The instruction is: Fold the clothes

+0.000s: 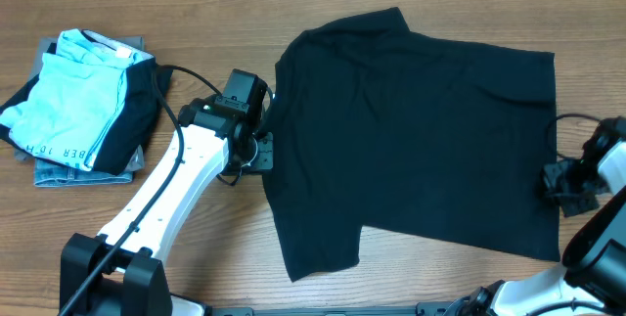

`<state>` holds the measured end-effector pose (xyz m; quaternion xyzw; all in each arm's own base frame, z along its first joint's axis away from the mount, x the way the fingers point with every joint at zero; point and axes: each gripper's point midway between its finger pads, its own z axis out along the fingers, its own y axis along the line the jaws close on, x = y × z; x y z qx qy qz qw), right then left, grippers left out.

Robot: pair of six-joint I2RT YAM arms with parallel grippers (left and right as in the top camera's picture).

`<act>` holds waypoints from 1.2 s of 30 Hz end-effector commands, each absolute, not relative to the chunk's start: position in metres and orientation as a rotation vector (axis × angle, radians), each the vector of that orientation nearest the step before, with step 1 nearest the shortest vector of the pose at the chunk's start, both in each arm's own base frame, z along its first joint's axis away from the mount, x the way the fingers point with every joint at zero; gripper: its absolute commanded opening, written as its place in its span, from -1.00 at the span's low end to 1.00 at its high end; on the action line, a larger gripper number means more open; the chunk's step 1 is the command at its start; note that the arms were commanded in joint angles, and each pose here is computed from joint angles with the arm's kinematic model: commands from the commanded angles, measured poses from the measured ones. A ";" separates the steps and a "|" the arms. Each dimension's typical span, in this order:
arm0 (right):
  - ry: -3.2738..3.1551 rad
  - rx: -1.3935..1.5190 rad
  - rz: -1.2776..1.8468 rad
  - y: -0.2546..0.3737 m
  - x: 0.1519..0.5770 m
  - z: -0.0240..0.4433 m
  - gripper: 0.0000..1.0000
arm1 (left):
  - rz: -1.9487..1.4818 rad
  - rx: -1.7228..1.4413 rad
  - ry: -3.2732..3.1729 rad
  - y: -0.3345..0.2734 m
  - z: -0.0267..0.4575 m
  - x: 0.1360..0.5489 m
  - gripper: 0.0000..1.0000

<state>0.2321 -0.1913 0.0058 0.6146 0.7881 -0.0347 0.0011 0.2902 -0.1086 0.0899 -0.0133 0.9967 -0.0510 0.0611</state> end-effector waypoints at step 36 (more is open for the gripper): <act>2.872 0.401 0.533 0.048 0.389 0.124 1.00 | -0.389 0.013 2.341 -0.170 0.158 0.477 -0.92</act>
